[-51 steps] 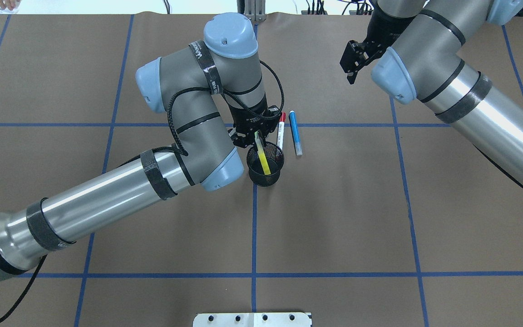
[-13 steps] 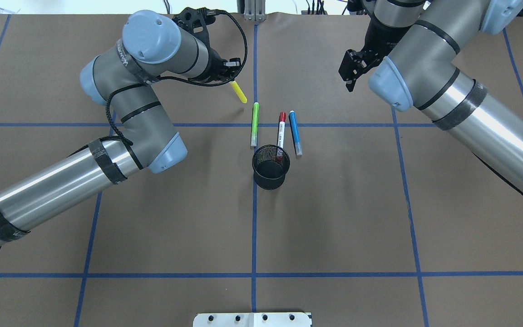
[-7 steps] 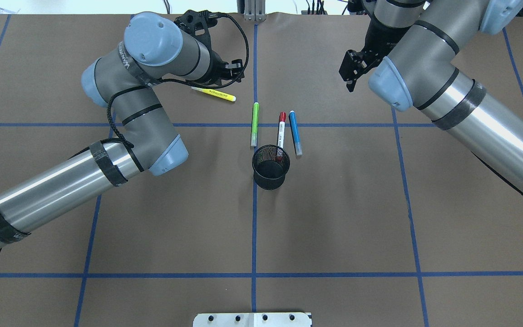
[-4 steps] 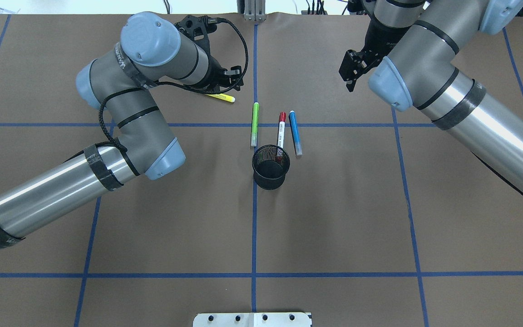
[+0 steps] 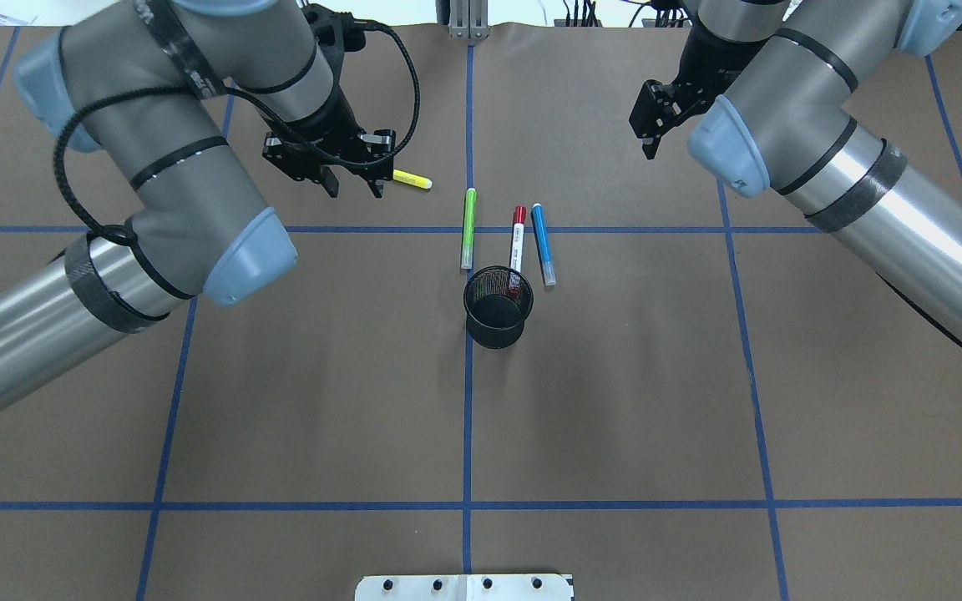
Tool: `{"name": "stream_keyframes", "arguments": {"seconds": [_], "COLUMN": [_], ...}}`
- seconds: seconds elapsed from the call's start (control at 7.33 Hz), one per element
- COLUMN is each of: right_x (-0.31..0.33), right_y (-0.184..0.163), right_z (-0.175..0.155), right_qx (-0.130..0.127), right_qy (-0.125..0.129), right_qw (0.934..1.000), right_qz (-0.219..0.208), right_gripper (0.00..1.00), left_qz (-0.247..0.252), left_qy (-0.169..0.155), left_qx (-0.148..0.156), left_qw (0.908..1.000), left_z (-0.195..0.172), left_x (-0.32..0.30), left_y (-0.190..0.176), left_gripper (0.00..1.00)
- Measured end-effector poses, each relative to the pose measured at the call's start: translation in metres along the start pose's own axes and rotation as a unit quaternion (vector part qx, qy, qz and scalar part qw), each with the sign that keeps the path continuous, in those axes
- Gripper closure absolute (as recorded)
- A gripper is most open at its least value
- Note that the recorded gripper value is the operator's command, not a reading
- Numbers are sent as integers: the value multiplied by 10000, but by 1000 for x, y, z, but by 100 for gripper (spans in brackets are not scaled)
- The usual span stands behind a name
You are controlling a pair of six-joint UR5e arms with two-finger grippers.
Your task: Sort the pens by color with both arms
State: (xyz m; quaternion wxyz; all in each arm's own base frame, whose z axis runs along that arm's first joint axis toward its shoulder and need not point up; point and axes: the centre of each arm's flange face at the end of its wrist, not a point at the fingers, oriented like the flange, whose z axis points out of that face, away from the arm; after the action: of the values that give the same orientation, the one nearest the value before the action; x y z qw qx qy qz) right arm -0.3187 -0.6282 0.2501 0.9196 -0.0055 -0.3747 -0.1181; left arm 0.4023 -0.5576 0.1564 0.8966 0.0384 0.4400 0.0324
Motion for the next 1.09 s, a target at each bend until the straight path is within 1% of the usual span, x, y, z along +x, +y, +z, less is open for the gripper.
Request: {"name": "stream_keyframes", "arguments": {"seconds": [0.14,0.41,0.55,0.68,0.82,0.95,1.09], "right_x": [23,90,125,166,212,265,310], "right_y": [-1,-15,-25,-34,-35,-26,-11], "right_z": [-7,-24,-30,-31,-31,-32,-34], "right_qx": [184,577,671,714,756,809,863], "right_qy": [-30,-70,-90,-90,-83,-133,-203], "right_qw": [9998,9980,9972,9970,9969,9965,9960], "right_qz": [62,247,322,291,203,148,137], "right_gripper": [1,1,1,1,1,1,1], "left_qz": [164,683,935,1204,1448,1655,1768], "left_qy": [-98,-304,-356,-391,-455,-547,-556], "left_qx": [-41,33,47,51,66,71,48], "left_qw": [9998,9972,9950,9919,9884,9847,9827], "left_z": [-13,-37,-54,-73,-90,-105,-117], "left_x": [-24,-99,-152,-211,-268,-328,-382], "left_y": [-5,-24,-37,-47,-53,-53,-50], "left_gripper": [40,37,37,37,37,37,37]}}
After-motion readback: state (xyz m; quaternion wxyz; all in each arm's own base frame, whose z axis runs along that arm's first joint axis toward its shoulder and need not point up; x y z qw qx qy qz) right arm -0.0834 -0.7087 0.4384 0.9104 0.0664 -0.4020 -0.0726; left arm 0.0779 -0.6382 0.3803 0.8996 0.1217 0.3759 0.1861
